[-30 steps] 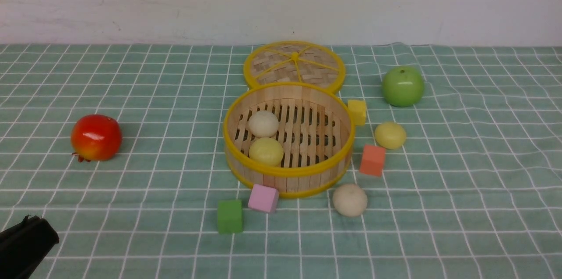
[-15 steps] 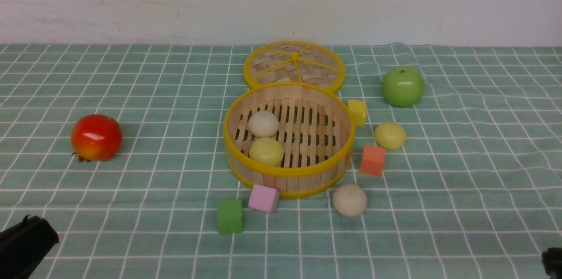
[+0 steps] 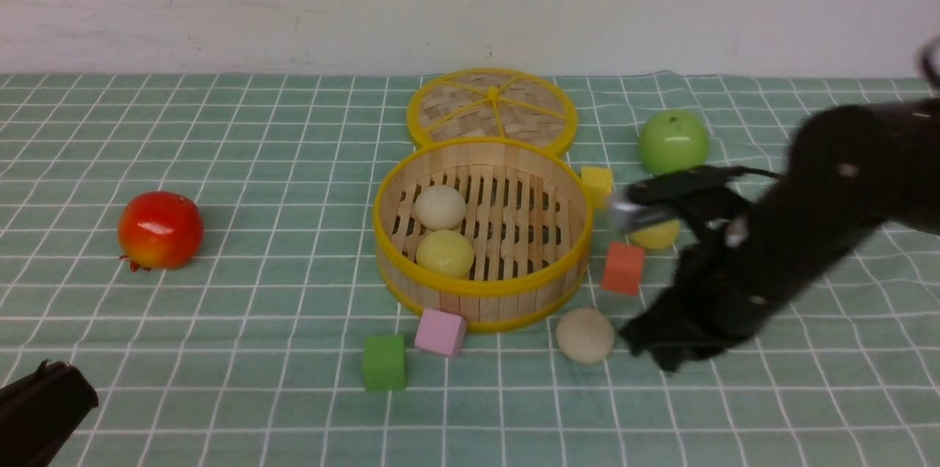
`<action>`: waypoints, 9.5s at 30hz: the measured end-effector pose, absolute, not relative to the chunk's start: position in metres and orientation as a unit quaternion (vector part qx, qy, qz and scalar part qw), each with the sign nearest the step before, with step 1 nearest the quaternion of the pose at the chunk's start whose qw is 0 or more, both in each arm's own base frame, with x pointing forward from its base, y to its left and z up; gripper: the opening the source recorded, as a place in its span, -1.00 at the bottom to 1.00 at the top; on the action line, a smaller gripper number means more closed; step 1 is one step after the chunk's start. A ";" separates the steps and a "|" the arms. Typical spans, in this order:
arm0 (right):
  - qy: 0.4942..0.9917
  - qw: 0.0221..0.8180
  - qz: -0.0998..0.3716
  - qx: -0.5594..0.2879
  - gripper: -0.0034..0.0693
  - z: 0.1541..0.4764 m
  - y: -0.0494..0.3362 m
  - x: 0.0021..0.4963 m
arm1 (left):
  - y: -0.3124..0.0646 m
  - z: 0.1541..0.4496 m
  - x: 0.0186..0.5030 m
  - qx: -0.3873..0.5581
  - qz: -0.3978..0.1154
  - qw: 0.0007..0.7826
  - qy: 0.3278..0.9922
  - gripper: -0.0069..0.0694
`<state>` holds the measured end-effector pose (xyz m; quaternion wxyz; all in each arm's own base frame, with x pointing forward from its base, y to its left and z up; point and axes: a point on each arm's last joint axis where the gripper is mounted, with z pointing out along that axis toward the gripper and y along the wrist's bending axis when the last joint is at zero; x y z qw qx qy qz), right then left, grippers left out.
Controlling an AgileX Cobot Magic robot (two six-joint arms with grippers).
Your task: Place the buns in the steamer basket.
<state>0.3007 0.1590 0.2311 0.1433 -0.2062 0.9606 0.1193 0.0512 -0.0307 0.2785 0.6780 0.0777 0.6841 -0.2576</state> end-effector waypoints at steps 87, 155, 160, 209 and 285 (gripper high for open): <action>0.948 0.307 0.051 -0.060 0.00 0.203 0.098 0.451 | -0.031 0.278 0.051 0.077 -0.257 0.678 0.684 -0.67; 0.853 0.460 0.142 -0.203 0.49 0.221 0.225 0.432 | -0.031 0.278 0.051 0.077 -0.257 0.678 0.684 -0.55; 0.883 0.378 0.172 -0.219 0.45 0.313 0.198 0.375 | -0.031 0.278 0.051 0.077 -0.257 0.678 0.684 -0.53; 0.800 0.599 0.013 0.003 -0.94 0.174 0.001 0.053 | -0.031 0.278 0.052 0.078 -0.257 0.677 0.686 -0.42; 0.803 0.595 0.023 0.018 -0.76 0.174 0.001 0.052 | -0.003 0.170 0.052 -0.119 -0.117 0.578 0.799 -0.86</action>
